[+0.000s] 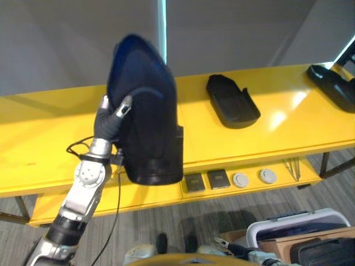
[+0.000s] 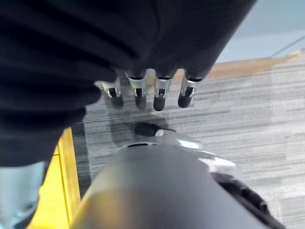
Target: Move parts from the plastic box to the shelf.
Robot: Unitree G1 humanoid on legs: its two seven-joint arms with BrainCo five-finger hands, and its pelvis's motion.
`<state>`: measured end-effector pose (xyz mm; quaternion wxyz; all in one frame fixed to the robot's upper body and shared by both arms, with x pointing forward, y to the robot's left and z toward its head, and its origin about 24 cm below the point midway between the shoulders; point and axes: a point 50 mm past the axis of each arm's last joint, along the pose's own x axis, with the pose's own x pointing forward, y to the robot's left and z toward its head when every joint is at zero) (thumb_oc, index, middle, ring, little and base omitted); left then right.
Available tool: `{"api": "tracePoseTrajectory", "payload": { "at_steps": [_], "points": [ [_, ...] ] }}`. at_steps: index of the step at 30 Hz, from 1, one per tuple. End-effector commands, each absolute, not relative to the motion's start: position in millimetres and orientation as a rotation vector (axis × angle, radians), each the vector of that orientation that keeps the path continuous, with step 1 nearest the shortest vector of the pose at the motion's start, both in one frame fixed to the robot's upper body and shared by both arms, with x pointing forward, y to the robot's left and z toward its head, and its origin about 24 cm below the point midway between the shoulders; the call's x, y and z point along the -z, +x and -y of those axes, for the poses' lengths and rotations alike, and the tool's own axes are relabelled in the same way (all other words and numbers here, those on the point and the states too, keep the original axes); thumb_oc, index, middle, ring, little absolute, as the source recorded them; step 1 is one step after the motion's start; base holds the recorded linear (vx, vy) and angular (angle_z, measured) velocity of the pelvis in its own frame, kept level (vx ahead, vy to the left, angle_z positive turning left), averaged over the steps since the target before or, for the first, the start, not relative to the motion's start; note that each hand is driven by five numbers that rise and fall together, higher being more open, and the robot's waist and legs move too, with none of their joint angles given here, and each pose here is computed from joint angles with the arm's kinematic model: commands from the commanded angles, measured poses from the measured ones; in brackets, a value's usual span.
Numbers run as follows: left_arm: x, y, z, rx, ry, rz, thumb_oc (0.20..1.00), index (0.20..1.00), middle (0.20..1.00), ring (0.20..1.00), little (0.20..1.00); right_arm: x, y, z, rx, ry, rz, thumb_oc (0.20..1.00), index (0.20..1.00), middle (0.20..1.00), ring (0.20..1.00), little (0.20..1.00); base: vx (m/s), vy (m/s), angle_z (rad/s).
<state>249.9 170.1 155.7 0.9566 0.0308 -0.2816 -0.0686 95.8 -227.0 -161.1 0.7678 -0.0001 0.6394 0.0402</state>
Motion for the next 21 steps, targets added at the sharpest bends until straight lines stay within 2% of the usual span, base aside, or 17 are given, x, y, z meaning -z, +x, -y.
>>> {"api": "tracePoseTrajectory", "payload": {
  "at_steps": [1,4,11,16,21],
  "points": [
    [-186.6,252.2,-173.1,0.124,0.050,0.711,0.200,0.200,0.200,0.200,0.200,163.5,78.5,232.8,-0.075,-0.014,-1.471,1.000,1.000,1.000,1.000,1.000,-0.04,0.055,0.96],
    [-179.3,255.1,-180.1,0.070,0.124,0.668,0.200,0.200,0.200,0.200,0.200,156.8,79.7,258.1,0.064,0.027,-1.472,1.000,1.000,1.000,1.000,1.000,0.03,0.145,1.22],
    [-190.9,266.3,-208.3,-0.021,0.188,0.609,0.200,0.200,0.200,0.200,0.200,157.4,64.8,264.8,0.143,0.092,-1.473,1.000,1.000,1.000,1.000,1.000,0.13,0.122,-0.11],
    [-181.6,284.9,-219.1,0.050,0.037,0.454,0.200,0.200,0.200,0.200,0.200,160.8,47.6,259.5,0.026,0.003,-1.549,1.000,1.000,1.000,1.000,1.000,0.14,0.061,-0.05],
    [-158.2,304.4,-214.3,0.051,-0.180,0.316,0.200,0.200,0.200,0.200,0.200,161.4,39.4,260.1,0.021,-0.008,-1.563,1.000,1.000,1.000,1.000,1.000,0.10,0.052,-0.16]
  ]
}}
